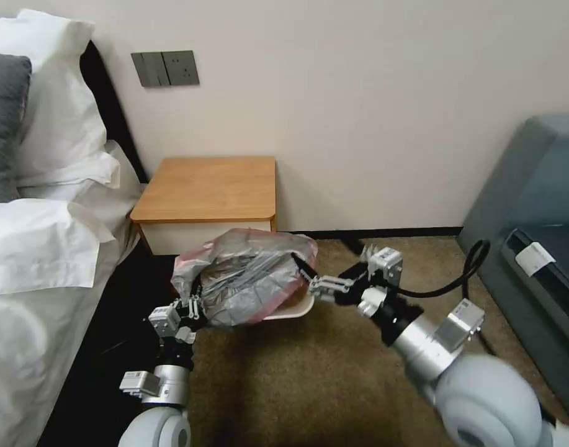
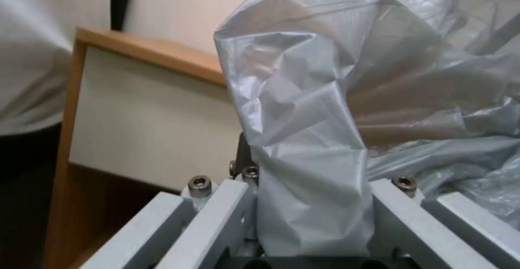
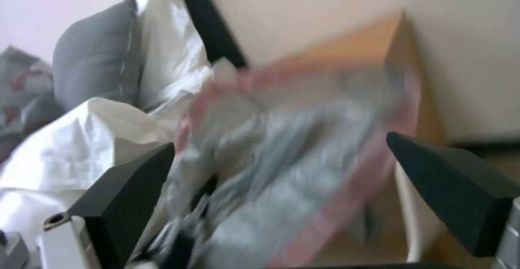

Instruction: Pick up the garbage bag from the table and place it over the trash can.

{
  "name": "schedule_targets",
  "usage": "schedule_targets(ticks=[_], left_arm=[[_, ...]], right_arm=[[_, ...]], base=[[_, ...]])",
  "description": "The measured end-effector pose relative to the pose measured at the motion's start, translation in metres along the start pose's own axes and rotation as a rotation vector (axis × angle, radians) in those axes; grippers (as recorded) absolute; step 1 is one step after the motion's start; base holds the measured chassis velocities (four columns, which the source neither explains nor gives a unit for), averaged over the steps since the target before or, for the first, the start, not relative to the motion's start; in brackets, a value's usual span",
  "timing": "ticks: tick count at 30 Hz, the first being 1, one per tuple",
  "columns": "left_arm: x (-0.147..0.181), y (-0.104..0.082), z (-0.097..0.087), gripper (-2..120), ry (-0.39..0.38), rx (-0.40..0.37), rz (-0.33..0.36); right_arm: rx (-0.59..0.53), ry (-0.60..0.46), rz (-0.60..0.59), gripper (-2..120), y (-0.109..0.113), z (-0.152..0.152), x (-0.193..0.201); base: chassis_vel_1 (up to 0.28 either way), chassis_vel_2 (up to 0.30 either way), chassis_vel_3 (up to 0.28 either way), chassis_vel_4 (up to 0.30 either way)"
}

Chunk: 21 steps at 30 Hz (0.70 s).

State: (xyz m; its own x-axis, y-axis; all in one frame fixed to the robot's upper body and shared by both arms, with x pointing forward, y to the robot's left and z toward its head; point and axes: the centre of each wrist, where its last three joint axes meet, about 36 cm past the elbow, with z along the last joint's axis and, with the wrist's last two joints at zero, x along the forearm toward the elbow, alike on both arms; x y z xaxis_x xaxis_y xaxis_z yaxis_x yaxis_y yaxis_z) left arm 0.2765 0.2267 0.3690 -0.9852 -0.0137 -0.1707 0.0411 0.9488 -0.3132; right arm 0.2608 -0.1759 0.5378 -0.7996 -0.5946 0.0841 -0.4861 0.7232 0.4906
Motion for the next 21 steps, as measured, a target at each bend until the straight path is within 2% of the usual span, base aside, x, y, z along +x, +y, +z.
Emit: schedule_targets(ticks=[6, 13, 21], left_arm=[[-0.001, -0.002, -0.002, 7, -0.021, 0.012, -0.003], [-0.001, -0.003, -0.003, 7, -0.026, 0.012, 0.001], [-0.001, -0.005, -0.003, 7, -0.024, 0.016, 0.009]], right_arm=[[-0.124, 0.063, 0.026, 100, 0.009, 0.019, -0.010], [-0.149, 0.082, 0.033, 100, 0.013, 0.028, -0.018], [-0.141, 0.079, 0.034, 100, 0.006, 0.034, -0.032]], base=[[0.000, 0.000, 0.000, 0.000], [0.000, 0.000, 0.000, 0.000], [0.000, 0.000, 0.000, 0.000]])
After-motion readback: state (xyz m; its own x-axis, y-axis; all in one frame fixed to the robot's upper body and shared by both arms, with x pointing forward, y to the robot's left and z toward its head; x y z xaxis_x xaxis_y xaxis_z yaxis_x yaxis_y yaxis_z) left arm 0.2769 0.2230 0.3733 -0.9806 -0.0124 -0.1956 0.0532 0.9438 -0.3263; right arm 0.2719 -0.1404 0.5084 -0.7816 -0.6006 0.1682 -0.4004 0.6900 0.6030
